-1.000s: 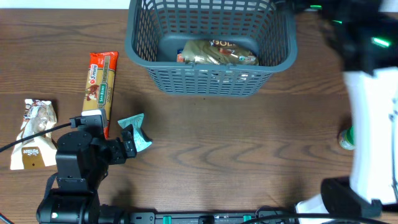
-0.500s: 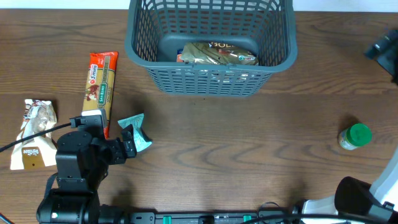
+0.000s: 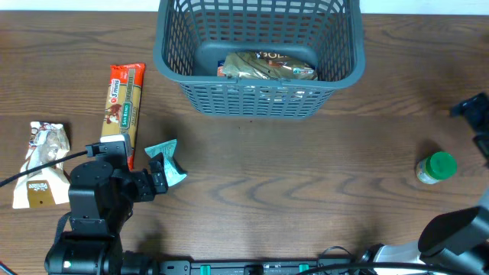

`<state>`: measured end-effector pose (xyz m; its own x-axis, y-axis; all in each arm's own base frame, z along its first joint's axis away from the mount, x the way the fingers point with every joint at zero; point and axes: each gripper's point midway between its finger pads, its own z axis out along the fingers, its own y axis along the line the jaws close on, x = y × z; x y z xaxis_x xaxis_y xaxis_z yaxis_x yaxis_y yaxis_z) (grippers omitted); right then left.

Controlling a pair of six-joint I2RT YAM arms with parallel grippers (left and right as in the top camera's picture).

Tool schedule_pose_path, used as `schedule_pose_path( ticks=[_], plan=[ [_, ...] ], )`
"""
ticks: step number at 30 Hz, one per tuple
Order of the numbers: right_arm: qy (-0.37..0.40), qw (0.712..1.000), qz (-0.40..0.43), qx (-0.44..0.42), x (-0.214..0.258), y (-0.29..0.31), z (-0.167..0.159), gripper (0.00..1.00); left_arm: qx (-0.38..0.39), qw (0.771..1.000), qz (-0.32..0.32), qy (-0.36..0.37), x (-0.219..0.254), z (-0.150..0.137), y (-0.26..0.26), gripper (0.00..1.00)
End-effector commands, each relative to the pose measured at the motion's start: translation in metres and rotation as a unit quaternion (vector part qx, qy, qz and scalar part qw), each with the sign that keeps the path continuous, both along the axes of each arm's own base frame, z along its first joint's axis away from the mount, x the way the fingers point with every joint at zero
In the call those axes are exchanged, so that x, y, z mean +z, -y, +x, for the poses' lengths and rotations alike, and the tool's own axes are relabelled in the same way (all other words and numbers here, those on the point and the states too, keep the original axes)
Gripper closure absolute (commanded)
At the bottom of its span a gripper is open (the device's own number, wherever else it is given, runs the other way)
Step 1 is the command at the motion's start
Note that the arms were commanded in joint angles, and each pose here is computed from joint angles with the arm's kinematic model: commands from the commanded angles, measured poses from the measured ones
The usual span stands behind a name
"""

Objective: Pack container
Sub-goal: 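Move the right gripper to the green-capped bottle and grasp it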

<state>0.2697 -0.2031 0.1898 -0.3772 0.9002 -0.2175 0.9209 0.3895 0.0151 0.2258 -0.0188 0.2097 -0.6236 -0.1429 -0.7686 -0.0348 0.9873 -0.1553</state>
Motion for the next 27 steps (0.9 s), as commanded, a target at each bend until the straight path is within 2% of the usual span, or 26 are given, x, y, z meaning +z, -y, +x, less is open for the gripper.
schedule_pose_path(
  ticks=[1,8,18,27],
  plan=[
    [-0.011,1.000,0.024,0.004,-0.031,-0.007,-0.005,0.01,-0.002,1.000,0.009,0.012,0.009,0.001,-0.001,0.02],
    [-0.018,0.999,0.029,0.004,-0.086,-0.009,-0.009,0.01,-0.002,1.000,0.010,0.004,0.006,-0.001,-0.001,0.01],
    [-0.002,1.000,0.015,-0.014,-0.112,0.005,-0.011,0.01,-0.002,1.000,0.010,-0.003,0.003,-0.003,-0.001,0.02],
    [-0.037,0.999,0.037,-0.002,-0.146,0.008,-0.014,0.01,-0.002,1.000,0.010,-0.003,0.003,-0.003,-0.001,0.02]
  ],
)
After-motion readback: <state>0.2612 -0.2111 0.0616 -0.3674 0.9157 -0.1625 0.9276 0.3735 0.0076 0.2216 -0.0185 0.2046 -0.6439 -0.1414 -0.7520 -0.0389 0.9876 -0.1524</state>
